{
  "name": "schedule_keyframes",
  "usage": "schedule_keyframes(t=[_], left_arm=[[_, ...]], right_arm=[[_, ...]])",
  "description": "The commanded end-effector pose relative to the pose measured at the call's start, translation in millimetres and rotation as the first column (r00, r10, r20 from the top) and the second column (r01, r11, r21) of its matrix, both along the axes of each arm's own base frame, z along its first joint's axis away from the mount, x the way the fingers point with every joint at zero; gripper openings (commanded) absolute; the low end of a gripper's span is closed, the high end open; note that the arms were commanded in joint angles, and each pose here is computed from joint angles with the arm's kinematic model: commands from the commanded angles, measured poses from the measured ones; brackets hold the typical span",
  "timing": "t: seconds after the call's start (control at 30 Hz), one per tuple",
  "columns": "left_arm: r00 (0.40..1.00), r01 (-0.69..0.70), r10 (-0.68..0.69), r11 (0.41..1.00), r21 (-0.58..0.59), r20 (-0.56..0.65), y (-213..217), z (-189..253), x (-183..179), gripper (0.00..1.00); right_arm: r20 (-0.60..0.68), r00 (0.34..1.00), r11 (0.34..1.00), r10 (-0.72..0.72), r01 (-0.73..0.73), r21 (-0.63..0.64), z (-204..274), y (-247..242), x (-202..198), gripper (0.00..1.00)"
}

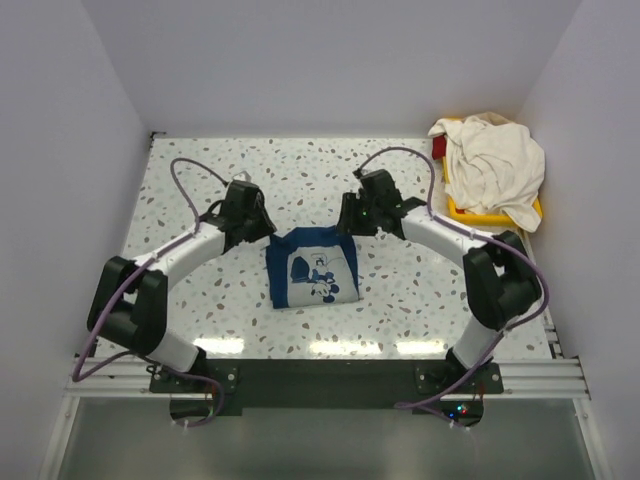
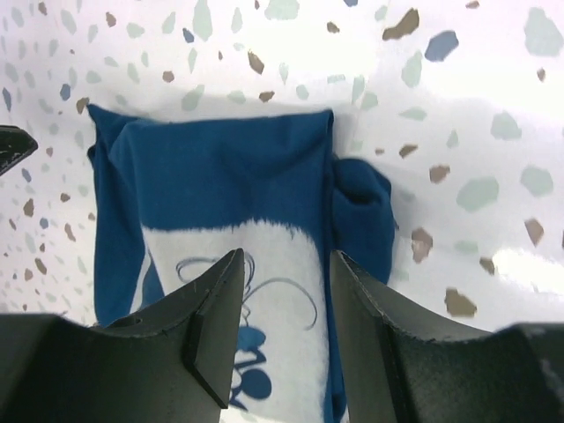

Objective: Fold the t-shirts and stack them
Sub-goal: Fold the tshirt

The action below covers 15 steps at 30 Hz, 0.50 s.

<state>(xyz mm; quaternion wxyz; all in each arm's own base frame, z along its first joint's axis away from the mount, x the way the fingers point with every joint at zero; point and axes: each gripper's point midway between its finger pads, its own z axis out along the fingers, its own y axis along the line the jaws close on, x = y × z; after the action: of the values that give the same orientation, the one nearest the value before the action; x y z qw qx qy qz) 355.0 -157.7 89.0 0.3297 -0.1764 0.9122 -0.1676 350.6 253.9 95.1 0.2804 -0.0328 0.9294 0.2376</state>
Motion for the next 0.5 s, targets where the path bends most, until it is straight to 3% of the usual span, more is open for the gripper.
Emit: schedule_keyframes(t=[0.0, 0.47], left_arm=[[1.000, -0.020, 0.022, 0.994, 0.106, -0.019, 12.1, -9.0, 14.8, 0.35], [0.998, -0.008, 0.016, 0.990, 0.144, -0.056, 10.9, -43.8, 36.7, 0.39]], right_arm=[[0.012, 1.000, 1.000, 0.018, -0.018, -0.024, -7.1, 7.7, 18.6, 0.47], [0.015, 1.000, 0.998, -0.002, 0.003, -0.069, -47.4, 20.3, 59.6, 0.47]])
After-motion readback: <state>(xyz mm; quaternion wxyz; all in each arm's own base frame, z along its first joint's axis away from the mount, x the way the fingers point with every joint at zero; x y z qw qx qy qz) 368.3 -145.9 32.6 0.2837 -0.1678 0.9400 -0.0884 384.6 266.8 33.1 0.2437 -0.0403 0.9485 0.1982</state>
